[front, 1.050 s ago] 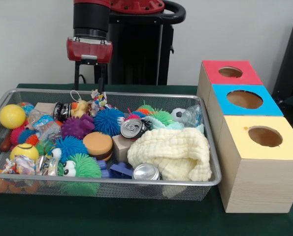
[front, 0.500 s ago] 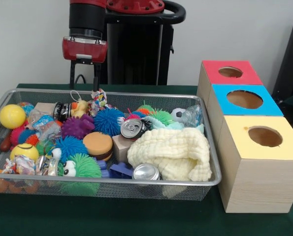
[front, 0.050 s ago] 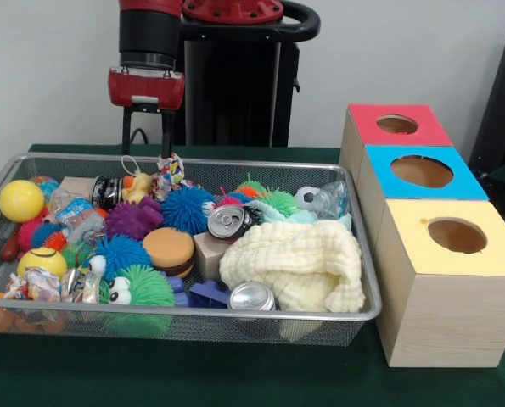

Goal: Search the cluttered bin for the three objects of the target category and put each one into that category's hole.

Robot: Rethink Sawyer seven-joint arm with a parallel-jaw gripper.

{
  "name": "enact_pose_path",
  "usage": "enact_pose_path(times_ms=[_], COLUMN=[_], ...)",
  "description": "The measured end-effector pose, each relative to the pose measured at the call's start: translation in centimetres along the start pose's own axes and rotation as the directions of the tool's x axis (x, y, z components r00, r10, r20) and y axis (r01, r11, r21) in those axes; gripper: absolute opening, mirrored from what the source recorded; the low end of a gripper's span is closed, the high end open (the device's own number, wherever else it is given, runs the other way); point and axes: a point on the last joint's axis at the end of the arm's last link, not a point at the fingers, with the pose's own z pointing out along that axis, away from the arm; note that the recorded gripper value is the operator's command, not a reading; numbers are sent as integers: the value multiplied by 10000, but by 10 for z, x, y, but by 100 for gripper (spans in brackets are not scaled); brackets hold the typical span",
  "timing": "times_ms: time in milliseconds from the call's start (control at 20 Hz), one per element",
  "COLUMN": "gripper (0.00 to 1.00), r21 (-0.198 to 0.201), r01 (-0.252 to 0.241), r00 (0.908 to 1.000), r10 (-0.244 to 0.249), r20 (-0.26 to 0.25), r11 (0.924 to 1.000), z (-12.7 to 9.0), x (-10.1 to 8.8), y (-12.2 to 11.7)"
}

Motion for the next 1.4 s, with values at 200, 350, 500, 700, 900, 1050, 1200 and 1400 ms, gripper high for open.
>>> enact_pose_path(times_ms=[200,350,500,700,900,1050,1200,1400], gripper=[100,100,100,100,100,100,100,100], r21=[66,28,-3,41,66,75,85,112], r01=[-101,-122,-134,-135,-128,-118,-112,-92], r00=[9999,9999,9999,9998,9999,9999,9999,10000], r10=[102,122,134,135,128,118,113,92], r20=[-90,-94,-106,-127,-107,-84,-64,-8], r11=[9999,9999,9999,9999,9999,9999,9999,9999], z=[0,1,1,0,1,1,2,3], x=[5,8,11,12,11,10,9,6], y=[0,1,0,-2,-3,-4,-5,-7])
